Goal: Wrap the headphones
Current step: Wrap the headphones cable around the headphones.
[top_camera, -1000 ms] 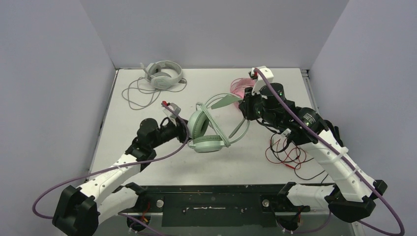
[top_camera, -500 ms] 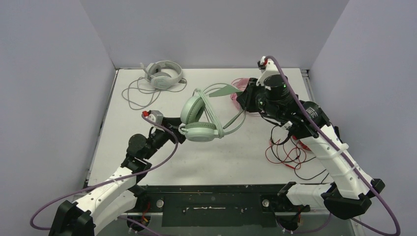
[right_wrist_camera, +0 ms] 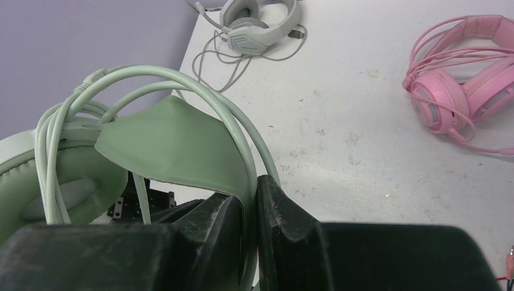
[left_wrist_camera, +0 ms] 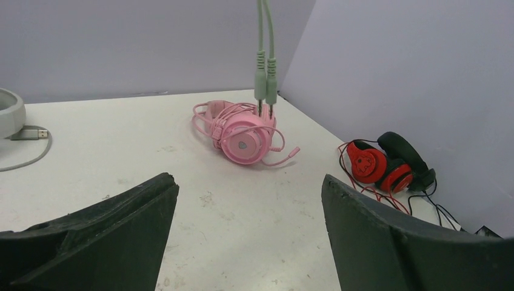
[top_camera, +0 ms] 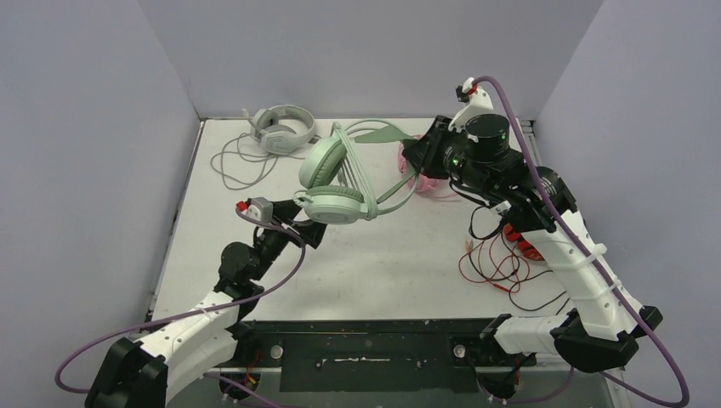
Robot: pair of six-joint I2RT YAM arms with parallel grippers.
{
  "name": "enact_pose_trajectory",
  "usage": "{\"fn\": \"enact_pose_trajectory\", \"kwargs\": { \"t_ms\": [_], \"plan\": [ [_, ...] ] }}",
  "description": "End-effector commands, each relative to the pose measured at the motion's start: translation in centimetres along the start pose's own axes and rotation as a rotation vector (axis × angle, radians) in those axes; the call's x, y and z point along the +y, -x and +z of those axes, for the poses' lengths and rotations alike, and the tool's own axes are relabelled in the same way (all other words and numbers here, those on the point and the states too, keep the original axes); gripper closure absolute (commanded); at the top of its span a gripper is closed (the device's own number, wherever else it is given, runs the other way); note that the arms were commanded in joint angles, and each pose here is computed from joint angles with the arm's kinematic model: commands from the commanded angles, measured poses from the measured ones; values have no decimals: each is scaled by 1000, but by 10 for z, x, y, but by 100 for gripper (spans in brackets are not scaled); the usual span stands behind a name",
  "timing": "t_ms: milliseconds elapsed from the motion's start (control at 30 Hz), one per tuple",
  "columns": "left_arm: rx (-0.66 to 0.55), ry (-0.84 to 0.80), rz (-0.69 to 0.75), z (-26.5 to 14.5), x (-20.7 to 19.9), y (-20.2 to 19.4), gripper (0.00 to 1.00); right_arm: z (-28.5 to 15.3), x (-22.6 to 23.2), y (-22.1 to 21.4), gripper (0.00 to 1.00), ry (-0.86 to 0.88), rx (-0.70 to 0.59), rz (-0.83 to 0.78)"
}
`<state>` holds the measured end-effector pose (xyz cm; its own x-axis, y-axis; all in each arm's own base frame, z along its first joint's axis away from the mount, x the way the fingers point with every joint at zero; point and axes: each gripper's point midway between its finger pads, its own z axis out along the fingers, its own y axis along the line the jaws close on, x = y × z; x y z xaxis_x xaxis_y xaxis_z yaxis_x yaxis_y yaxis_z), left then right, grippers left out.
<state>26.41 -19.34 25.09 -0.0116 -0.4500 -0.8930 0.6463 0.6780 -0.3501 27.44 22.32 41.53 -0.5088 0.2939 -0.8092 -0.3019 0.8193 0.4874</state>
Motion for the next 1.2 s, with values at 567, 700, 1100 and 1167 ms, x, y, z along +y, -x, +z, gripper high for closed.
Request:
{"fn": "enact_pose_trajectory", "kwargs": {
  "t_ms": [567,700,1100,1167],
  "plan": [
    [-200,-158,127,75,-23,62,24,-25,58,60,100,234,-146,139],
    [-197,-178,125,83,-24,61,19,-27,58,62,100,238,-151,138],
    [-194,-217,121,90,-28,62,90,-25,54,61,100,229,-146,140],
    [-185,-225,116,91,-29,59,100,-25,52,62,100,219,-153,145]
  ]
}}
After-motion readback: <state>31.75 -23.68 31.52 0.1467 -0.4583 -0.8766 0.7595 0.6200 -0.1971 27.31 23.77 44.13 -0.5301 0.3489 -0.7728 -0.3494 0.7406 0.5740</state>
